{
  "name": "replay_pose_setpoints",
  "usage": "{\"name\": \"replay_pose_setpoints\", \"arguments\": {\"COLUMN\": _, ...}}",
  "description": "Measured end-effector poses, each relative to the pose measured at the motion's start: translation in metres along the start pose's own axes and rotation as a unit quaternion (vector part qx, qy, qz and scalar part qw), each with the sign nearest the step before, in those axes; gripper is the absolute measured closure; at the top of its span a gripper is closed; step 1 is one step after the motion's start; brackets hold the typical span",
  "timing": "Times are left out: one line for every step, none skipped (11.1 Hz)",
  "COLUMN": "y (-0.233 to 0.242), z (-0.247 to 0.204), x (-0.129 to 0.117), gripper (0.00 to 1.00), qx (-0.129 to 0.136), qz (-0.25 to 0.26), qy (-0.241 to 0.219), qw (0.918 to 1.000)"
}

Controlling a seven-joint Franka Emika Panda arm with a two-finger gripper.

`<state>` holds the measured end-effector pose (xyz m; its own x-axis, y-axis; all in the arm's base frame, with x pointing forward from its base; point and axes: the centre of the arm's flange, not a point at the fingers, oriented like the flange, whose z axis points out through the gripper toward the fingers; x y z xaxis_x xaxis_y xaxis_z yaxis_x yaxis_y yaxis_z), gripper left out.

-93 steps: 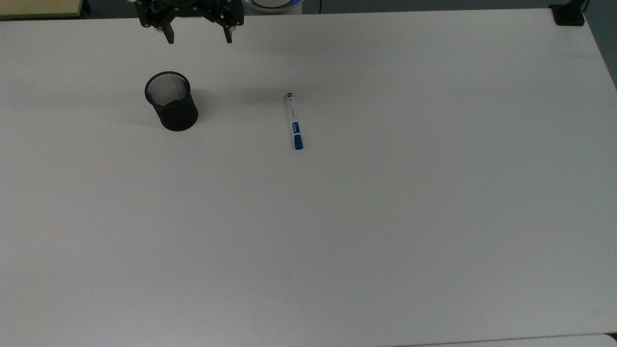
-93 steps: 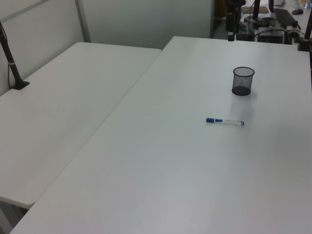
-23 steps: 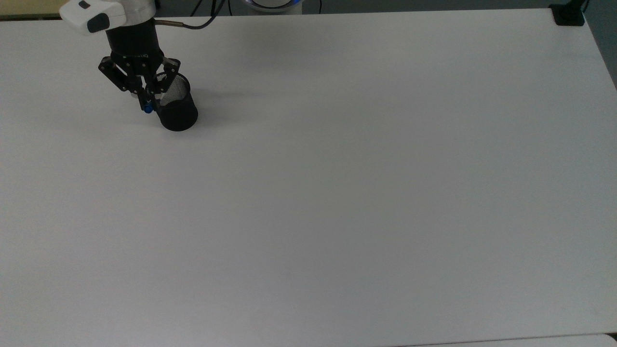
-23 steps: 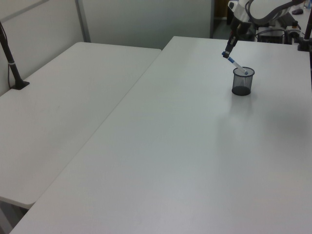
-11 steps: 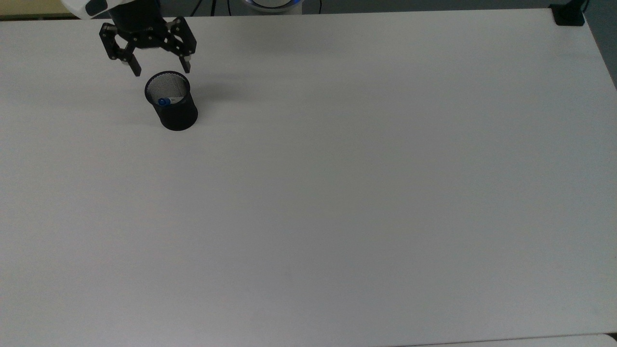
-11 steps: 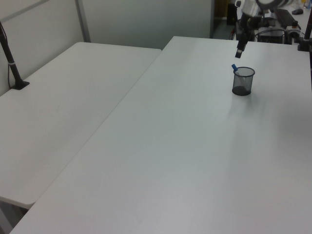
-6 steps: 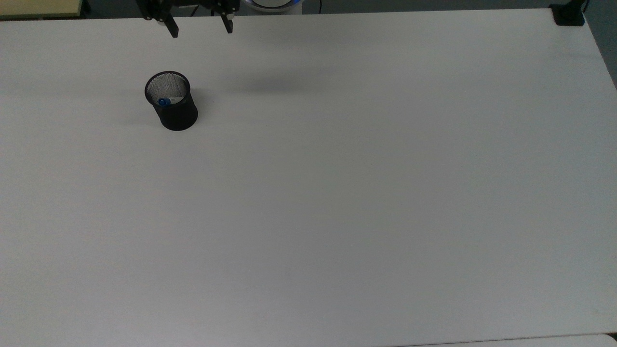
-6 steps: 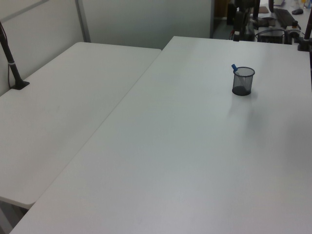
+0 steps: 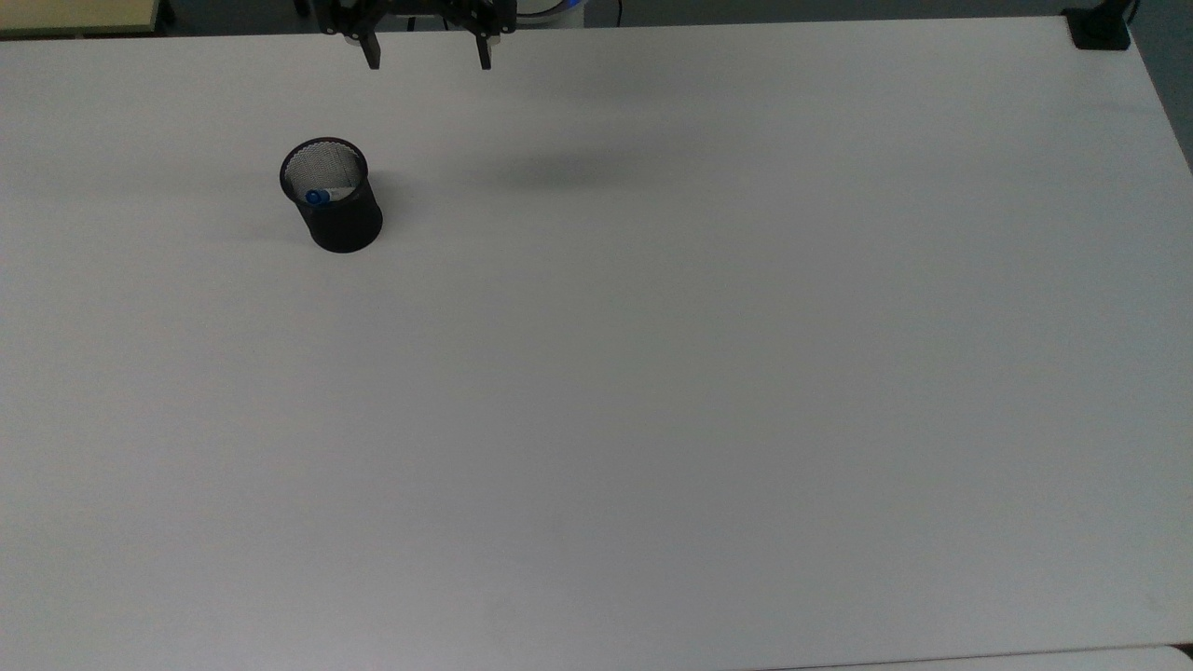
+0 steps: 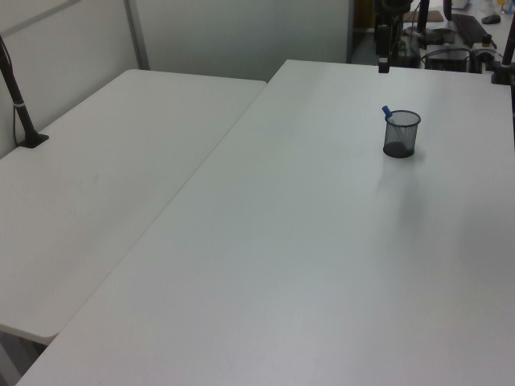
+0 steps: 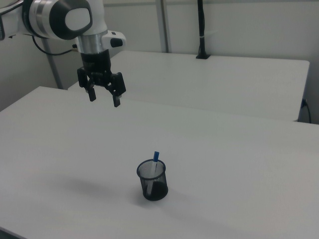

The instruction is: Insert the marker

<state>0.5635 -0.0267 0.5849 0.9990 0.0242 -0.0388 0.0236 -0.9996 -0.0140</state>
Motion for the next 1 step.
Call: {"name": "replay_pose_setpoints", "arguments": {"y": 0.0005, "z": -0.0001, "x": 0.0003, "gripper": 0.0, "qx": 0.0, "qz": 0.0, "qy": 0.0, "qw": 1.0}}
